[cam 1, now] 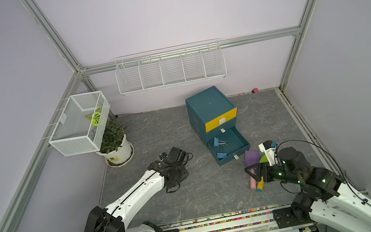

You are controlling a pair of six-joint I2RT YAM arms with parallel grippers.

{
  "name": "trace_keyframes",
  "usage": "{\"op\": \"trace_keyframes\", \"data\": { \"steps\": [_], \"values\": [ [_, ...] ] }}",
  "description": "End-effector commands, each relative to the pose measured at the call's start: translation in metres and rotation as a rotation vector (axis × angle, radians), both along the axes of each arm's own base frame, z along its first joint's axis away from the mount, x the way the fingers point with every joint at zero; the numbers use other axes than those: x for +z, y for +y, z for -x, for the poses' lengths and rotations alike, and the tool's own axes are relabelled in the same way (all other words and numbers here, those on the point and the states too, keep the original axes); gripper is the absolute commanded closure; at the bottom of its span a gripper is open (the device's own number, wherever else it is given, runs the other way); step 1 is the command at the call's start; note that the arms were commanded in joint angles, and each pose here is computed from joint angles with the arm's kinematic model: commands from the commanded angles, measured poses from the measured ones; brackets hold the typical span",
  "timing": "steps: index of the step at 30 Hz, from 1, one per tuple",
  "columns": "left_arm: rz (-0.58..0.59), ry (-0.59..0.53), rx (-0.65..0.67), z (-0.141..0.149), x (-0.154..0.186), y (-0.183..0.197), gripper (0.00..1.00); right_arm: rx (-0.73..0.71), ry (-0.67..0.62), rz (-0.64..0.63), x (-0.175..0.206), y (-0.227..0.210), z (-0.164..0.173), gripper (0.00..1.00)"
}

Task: Put the binder clips in the drawer according to color
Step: Pick up the binder clip at the center of the board, then place the binder clip in the drawer.

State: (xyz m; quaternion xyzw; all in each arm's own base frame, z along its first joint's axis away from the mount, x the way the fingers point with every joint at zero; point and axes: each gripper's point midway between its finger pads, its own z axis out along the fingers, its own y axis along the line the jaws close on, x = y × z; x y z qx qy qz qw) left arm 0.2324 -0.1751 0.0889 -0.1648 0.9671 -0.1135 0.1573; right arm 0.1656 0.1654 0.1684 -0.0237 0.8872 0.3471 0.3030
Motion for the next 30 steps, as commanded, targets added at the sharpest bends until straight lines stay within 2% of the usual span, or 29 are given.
{"op": "trace_keyframes", "data": {
  "steps": [1, 8, 14, 18, 25, 30],
  "values": [
    [0.113, -0.039, -0.031, -0.015, 0.019, -0.050, 0.73, -0.020, -0.012, 0.012, -0.001, -0.006, 0.002, 0.24],
    [0.212, -0.081, -0.162, -0.031, 0.039, -0.147, 0.73, -0.044, -0.023, 0.033, 0.003, -0.017, 0.006, 0.25],
    [0.248, -0.108, -0.251, -0.040, 0.059, -0.204, 0.73, -0.056, -0.026, 0.036, 0.002, -0.020, 0.007, 0.25],
    [0.256, -0.103, -0.277, -0.046, 0.057, -0.219, 0.72, -0.064, -0.031, 0.036, 0.004, -0.022, 0.007, 0.25],
    [0.222, -0.081, -0.302, -0.057, 0.033, -0.238, 0.72, -0.076, -0.022, 0.042, 0.000, -0.023, 0.006, 0.25],
    [0.177, -0.072, -0.283, -0.064, 0.017, -0.236, 0.71, -0.078, -0.022, 0.047, 0.001, -0.024, 0.006, 0.25]
  ]
}}
